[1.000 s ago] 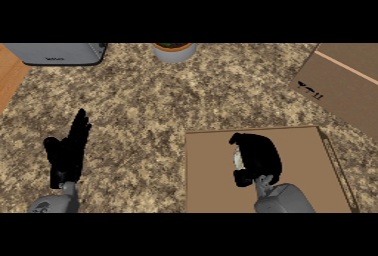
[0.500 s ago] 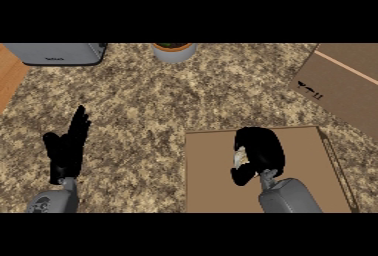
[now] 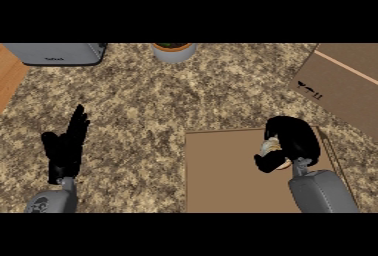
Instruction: Pick the cupcake from the tray and place it in the cardboard box
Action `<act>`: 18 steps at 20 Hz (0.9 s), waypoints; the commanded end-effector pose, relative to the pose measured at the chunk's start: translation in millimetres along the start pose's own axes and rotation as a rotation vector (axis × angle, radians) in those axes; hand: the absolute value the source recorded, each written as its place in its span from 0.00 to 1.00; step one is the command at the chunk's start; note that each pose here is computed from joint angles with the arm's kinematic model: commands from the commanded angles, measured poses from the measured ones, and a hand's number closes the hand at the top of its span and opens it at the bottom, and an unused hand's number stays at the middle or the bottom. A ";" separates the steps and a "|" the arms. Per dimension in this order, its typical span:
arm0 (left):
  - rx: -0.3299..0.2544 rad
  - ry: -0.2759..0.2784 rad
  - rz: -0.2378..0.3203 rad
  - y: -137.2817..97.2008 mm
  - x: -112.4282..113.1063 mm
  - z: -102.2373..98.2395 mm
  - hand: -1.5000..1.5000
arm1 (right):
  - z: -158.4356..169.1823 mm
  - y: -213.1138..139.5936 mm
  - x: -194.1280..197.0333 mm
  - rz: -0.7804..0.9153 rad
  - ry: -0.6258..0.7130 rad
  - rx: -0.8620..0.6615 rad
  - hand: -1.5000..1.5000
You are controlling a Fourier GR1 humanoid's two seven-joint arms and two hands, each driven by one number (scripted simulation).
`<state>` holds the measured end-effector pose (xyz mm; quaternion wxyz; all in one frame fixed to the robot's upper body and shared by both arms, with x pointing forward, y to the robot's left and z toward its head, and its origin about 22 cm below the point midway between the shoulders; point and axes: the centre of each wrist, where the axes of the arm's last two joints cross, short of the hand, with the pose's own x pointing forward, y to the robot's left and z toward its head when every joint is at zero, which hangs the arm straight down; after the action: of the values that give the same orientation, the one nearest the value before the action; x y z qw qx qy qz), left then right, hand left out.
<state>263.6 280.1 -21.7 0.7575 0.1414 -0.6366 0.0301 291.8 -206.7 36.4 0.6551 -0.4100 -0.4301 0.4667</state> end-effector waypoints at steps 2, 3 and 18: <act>0.030 0.023 0.002 -5.1 -6.2 4.1 0.50 | 25.9 -27.0 -1.6 0.010 -0.034 -0.095 1.00; 0.012 0.005 -0.001 -0.9 -14.2 2.0 0.50 | 13.0 -36.6 12.5 0.007 -0.027 -0.136 1.00; 0.001 -0.007 -0.001 3.2 -14.6 -0.7 0.50 | 103.3 -170.5 -21.4 -0.091 0.031 -0.461 1.00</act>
<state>264.0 281.2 -30.0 0.7595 0.1421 -0.6339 0.0332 242.5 -231.6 205.3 0.5764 -0.5075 -0.5473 0.3326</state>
